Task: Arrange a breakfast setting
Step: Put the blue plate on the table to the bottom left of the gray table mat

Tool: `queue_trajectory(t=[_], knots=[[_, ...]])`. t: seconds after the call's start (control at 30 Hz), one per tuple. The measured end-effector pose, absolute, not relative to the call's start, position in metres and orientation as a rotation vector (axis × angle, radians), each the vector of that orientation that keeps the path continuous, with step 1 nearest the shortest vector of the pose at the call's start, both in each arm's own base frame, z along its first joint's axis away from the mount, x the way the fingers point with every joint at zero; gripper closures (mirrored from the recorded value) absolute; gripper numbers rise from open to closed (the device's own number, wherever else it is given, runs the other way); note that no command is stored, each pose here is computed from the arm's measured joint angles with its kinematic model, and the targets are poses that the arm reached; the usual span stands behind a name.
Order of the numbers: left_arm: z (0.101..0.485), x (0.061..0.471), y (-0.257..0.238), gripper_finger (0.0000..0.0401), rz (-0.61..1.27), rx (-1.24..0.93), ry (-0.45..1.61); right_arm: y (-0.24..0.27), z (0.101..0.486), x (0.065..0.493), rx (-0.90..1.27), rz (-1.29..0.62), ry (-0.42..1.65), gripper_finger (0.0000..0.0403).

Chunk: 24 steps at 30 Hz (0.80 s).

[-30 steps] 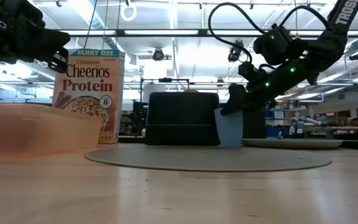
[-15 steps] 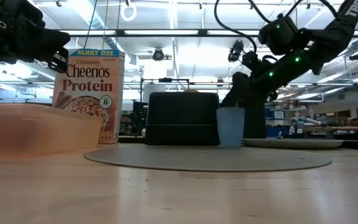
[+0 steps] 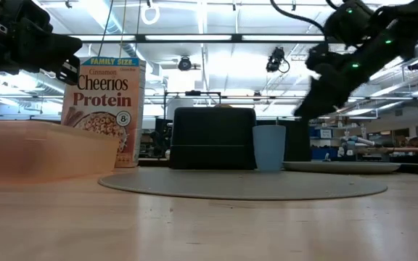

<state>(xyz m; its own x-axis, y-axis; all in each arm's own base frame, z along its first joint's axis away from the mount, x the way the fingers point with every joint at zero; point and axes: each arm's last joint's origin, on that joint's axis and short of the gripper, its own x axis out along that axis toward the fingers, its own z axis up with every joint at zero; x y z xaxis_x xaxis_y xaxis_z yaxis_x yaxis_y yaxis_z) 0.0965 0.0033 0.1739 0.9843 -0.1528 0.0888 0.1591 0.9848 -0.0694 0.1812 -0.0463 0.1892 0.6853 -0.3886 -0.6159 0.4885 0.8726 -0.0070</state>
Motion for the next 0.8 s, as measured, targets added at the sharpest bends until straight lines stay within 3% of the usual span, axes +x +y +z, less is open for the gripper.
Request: queue_trajectory(t=[0.17,0.5,0.8], knots=[[0.174,0.097,0.003,0.0385,-0.157,-0.076,-0.084,-0.035,0.177,0.168,0.162,-0.509,0.839,0.007],[0.174,0.097,0.003,0.0385,-0.157,-0.076,-0.083,-0.041,0.148,0.174,0.122,-0.596,1.048,0.0212],[0.174,0.097,0.003,0.0385,-0.157,-0.076,-0.084,-0.047,0.126,0.185,0.072,-0.62,1.127,0.0253]])
